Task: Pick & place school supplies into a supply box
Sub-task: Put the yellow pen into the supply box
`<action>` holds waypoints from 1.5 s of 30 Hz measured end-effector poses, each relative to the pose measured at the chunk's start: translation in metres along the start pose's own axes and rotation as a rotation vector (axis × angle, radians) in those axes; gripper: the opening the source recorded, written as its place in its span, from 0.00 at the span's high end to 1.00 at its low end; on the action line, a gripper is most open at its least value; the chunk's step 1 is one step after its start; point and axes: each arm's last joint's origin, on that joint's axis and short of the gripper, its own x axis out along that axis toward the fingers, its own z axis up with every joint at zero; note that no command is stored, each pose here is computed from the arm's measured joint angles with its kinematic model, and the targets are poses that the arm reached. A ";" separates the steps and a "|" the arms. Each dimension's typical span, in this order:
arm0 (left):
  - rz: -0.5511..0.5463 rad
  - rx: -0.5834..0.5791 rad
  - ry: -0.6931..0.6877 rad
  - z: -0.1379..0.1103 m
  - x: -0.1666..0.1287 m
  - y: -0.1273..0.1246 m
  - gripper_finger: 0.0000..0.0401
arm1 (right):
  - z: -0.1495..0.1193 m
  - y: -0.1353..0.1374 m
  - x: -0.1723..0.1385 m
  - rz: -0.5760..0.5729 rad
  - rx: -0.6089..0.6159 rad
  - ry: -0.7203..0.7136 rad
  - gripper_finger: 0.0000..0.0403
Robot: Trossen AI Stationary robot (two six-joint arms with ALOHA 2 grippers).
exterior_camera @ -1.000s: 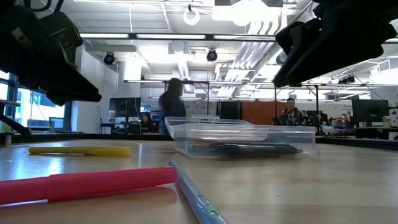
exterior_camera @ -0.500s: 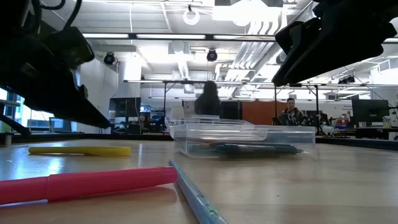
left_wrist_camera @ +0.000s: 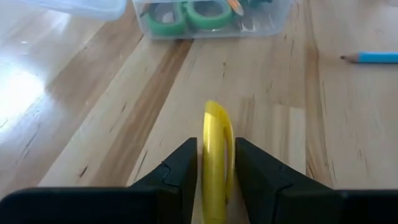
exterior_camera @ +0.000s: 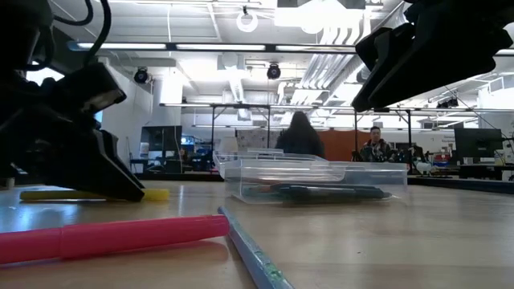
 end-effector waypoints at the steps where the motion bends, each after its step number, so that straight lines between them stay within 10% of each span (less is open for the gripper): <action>1: 0.010 0.000 -0.003 -0.001 0.002 0.000 0.65 | 0.000 0.000 0.000 0.000 0.000 0.000 0.80; 24: 0.112 -0.226 -0.159 -0.029 0.021 -0.006 0.83 | 0.000 0.000 0.000 0.003 0.019 0.001 0.80; 37: -0.064 -0.109 -0.436 0.103 0.061 -0.026 0.80 | -0.003 0.006 -0.002 0.060 0.138 0.026 0.80; 45: 0.001 -0.140 -0.201 0.191 0.112 -0.008 0.79 | -0.016 0.039 -0.019 0.134 0.182 0.078 0.80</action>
